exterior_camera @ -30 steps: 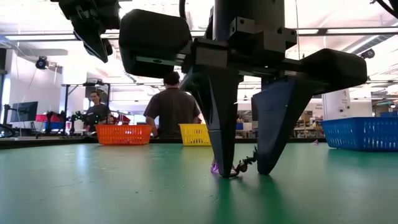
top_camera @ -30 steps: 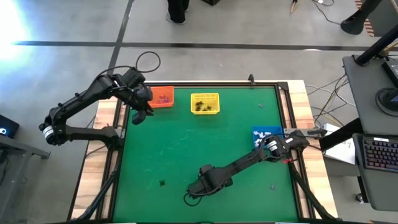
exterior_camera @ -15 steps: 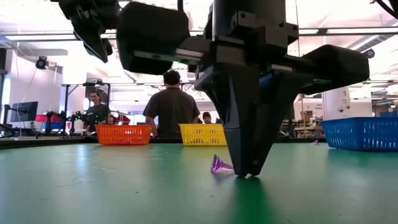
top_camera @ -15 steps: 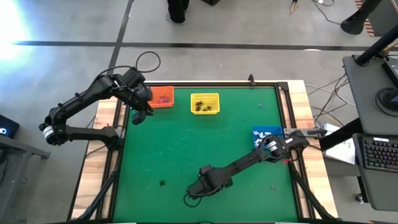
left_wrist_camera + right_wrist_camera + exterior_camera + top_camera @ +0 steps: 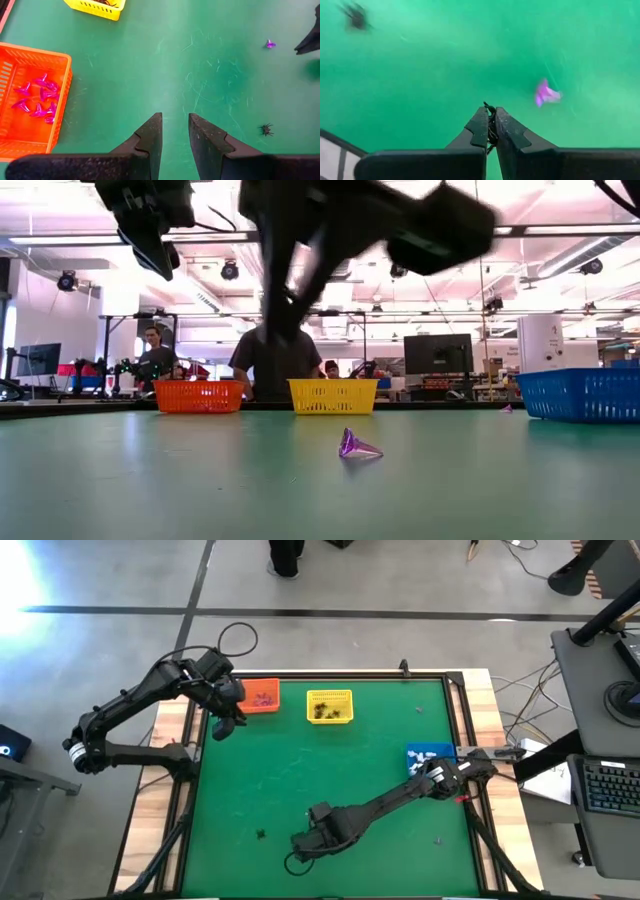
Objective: Sort Halloween decoration
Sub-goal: Put the black spider toy into the yellow basket
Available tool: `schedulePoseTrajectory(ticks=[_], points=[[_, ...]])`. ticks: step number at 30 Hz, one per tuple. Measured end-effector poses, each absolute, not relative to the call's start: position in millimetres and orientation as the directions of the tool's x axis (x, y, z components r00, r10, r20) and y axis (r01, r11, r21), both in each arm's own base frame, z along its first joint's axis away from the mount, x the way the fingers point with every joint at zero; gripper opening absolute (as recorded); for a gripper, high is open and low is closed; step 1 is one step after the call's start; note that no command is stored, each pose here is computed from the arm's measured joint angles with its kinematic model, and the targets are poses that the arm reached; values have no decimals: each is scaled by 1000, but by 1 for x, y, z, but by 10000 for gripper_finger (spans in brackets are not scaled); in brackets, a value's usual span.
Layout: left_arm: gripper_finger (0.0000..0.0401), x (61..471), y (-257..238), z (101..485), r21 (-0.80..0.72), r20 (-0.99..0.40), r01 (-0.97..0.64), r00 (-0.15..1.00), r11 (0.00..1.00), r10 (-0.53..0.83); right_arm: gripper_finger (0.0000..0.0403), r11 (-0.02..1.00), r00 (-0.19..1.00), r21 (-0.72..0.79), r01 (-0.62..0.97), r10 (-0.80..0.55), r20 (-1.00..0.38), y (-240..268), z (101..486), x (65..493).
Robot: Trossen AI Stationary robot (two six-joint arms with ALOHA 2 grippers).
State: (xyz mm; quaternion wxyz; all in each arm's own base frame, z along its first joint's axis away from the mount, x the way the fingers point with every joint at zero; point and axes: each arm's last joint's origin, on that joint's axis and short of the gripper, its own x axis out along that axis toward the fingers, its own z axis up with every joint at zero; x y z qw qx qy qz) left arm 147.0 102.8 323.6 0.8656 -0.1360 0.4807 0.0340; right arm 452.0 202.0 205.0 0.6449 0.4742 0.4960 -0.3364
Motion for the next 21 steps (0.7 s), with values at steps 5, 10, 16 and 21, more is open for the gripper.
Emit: schedulePoseTrajectory(ticks=[5,10,16,21], points=[[77,147,103,324,-204,-841,-193,537,960,-71,9,368,330,303,879,-11,-944,178,216,464],[77,149,105,325,-186,-829,-183,556,965,-55,9,435,334,283,855,-44,-942,142,221,476],[77,149,107,324,-116,-852,-224,523,968,19,9,540,324,222,812,-100,-941,90,228,486],[77,148,108,324,-82,-863,-241,503,967,52,9,646,272,127,752,-130,-953,45,237,484]])
